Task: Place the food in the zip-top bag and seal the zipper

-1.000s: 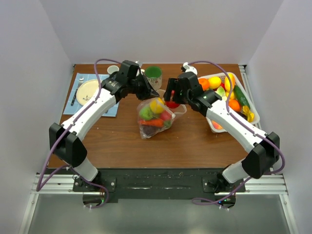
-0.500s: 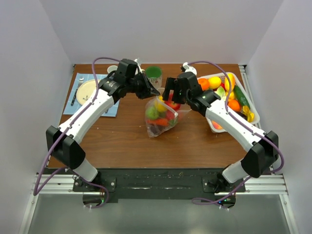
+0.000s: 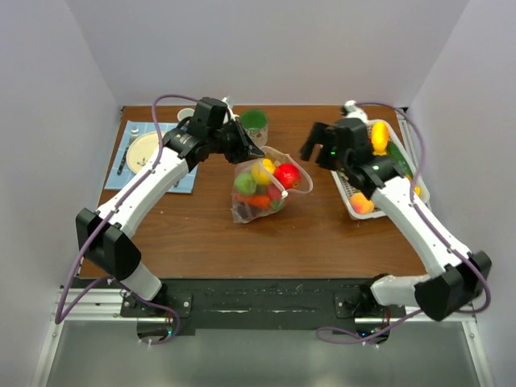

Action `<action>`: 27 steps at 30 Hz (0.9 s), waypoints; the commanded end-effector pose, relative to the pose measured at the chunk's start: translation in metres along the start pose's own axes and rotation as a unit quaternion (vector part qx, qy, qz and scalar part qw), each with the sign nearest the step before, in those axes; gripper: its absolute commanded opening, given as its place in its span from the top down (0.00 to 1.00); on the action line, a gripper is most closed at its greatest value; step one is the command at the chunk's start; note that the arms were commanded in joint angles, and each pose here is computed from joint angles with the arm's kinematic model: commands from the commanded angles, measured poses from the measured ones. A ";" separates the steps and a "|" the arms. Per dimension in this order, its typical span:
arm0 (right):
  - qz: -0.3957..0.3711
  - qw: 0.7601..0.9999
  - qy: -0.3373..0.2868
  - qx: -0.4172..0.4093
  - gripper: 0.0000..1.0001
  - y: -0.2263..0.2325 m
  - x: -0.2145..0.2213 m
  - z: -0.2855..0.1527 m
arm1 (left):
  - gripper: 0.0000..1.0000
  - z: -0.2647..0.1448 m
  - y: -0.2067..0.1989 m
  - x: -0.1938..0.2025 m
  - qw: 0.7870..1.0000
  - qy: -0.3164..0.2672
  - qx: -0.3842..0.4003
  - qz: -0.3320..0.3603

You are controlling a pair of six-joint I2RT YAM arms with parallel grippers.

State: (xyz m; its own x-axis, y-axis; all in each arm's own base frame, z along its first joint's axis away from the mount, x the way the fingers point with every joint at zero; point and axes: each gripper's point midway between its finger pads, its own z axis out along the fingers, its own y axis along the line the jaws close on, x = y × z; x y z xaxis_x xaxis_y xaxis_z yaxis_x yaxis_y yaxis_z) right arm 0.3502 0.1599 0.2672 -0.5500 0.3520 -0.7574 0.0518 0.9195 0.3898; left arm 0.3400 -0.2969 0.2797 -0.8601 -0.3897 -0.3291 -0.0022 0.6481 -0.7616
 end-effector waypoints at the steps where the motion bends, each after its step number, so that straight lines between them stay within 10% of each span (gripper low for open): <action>1: 0.014 1.000 0.020 0.010 0.26 -0.024 0.018 -0.001 | 1.00 -0.031 -0.047 -0.011 0.996 -0.028 0.075 0.024; 3: 0.016 0.999 0.034 0.012 0.43 -0.030 0.033 0.002 | 1.00 -0.030 -0.047 -0.011 0.997 -0.025 0.075 0.023; 22: 0.068 0.993 0.095 -0.031 0.48 -0.032 0.097 0.039 | 1.00 -0.030 -0.048 -0.009 0.997 -0.026 0.074 0.020; 27: 0.067 0.993 0.087 -0.040 1.00 -0.017 0.076 0.033 | 1.00 -0.029 -0.043 -0.008 0.998 -0.027 0.061 0.024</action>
State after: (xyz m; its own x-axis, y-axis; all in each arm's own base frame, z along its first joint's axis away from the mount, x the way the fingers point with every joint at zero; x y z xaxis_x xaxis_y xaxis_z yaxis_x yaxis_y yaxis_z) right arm 0.3200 0.1639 0.1452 -0.7217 0.3987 -0.5659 0.1230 0.8784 0.4619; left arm 0.3373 -0.3000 0.2801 -0.8645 -0.3813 -0.3276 0.0044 0.6458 -0.7635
